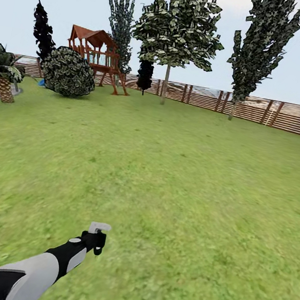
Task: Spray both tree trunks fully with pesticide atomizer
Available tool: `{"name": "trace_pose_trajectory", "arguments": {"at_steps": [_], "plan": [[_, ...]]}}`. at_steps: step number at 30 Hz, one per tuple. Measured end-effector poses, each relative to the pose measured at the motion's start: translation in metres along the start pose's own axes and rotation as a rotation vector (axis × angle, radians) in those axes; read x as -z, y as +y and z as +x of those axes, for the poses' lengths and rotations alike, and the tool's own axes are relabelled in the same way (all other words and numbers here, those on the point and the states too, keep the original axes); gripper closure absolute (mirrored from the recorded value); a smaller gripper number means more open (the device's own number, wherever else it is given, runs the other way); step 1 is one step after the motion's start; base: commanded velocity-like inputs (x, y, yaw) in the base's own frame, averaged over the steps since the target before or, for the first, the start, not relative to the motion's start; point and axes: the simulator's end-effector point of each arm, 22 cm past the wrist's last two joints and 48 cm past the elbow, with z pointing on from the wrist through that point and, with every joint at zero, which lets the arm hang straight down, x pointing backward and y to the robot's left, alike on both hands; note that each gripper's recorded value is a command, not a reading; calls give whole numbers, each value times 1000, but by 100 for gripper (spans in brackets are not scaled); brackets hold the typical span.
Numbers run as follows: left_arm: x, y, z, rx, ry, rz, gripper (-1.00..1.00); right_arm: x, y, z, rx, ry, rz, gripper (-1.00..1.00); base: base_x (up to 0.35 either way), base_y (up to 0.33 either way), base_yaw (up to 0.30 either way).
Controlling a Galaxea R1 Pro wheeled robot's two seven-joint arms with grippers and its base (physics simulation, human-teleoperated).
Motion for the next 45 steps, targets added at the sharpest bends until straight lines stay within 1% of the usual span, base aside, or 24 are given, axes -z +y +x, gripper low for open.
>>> {"name": "trace_pose_trajectory", "arguments": {"at_steps": [2,6,45], "plan": [[0,0,0,1,0,0,100,0,-1,-9,2,-39,31,-100,350,0,0],[0,-1,0,0,0,1,100,-1,9,-14,2,-63,35,-100,350,0,0],[0,-2,2,1,3,3,100,-1,10,-16,5,-69,37,-100,350,0,0]]}}
